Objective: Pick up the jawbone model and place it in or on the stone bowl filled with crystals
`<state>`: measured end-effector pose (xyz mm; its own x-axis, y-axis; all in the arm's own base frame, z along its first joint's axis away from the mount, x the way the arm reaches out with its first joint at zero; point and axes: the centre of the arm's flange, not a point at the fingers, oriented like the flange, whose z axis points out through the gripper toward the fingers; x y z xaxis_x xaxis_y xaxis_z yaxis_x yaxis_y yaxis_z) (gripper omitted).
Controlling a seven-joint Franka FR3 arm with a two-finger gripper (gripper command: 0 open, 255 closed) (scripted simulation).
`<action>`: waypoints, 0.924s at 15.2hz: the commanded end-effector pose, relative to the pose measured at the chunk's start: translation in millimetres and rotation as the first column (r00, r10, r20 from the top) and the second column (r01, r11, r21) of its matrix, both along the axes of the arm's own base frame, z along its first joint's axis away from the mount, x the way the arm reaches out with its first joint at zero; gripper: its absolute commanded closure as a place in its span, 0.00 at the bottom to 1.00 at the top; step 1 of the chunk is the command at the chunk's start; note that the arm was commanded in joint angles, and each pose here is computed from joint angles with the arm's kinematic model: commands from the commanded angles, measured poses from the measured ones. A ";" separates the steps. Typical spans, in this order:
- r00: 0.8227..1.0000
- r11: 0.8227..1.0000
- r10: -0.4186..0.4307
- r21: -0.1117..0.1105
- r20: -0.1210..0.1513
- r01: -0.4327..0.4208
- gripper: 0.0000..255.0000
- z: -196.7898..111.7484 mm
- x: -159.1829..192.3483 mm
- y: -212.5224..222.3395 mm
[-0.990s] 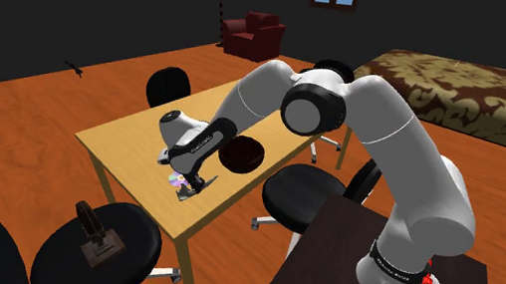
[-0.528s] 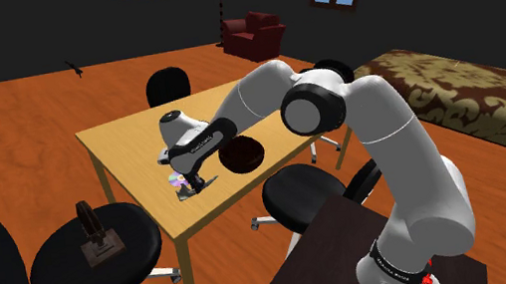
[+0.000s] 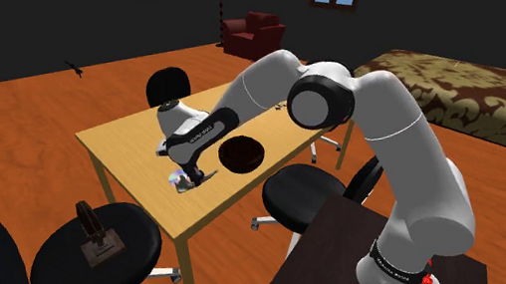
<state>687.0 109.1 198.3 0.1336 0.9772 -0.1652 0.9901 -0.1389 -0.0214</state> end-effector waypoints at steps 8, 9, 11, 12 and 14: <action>1.000 1.000 0.000 0.000 0.000 0.000 1.00 48.3 -0.7 0.5; 1.000 1.000 0.000 0.000 0.000 0.000 1.00 53.6 -0.7 0.5; 1.000 1.000 0.000 0.000 0.000 0.000 1.00 64.1 -0.7 0.5; 1.000 1.000 0.000 0.000 0.000 0.000 1.00 69.4 -0.7 0.5; 1.000 1.000 0.000 0.000 0.000 0.000 1.00 80.0 -0.7 0.5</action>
<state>686.4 111.0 273.5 0.1335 0.9772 -0.1653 0.9901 -0.1388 -0.0211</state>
